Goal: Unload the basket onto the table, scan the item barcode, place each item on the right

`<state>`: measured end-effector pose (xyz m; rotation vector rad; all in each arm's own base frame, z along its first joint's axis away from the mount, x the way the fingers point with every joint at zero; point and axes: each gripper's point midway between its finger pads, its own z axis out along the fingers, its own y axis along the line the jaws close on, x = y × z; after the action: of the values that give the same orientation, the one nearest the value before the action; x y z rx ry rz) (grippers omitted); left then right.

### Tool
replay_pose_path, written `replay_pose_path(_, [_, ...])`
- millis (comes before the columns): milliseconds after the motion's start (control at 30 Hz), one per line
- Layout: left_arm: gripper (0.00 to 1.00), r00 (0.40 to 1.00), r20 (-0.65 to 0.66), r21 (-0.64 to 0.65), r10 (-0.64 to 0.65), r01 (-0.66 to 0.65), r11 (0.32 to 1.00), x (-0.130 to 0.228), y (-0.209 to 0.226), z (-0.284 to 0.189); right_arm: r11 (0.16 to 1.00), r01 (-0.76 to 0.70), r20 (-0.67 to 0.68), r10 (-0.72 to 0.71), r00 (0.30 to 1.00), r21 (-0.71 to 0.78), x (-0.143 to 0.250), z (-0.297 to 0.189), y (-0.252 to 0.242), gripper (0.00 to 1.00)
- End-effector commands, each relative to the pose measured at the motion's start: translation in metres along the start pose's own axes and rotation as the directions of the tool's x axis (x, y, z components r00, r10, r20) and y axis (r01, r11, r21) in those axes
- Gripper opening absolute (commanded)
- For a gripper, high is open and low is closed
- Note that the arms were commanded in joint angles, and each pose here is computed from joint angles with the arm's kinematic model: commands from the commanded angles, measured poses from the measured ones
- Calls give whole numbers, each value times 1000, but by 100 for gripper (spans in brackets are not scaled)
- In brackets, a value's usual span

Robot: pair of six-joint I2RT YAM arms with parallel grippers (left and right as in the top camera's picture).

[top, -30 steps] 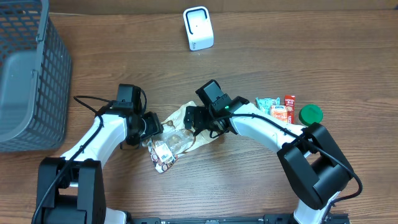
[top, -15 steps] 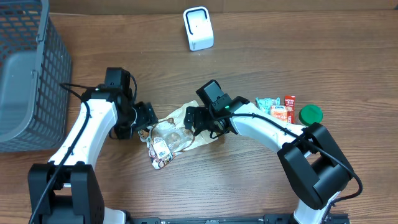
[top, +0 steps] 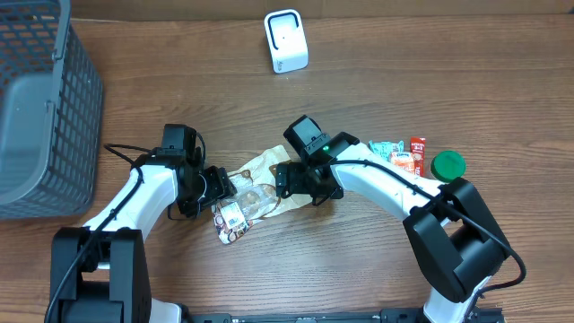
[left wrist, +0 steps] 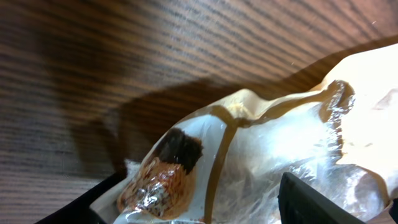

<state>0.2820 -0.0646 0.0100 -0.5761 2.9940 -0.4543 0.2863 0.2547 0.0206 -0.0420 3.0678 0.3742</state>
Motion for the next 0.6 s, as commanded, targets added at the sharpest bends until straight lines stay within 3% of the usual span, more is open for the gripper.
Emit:
replay_pose_path(0, [68, 1000, 1, 15, 24, -24, 1000, 1, -4, 3, 1000, 27, 57, -28, 998, 15, -12, -15, -1, 100])
replay_pose_path(567, [66, 999, 15, 21, 33, -34, 999, -2, -6, 3, 973, -68, -71, 53, 996, -219, 31, 24, 25, 100])
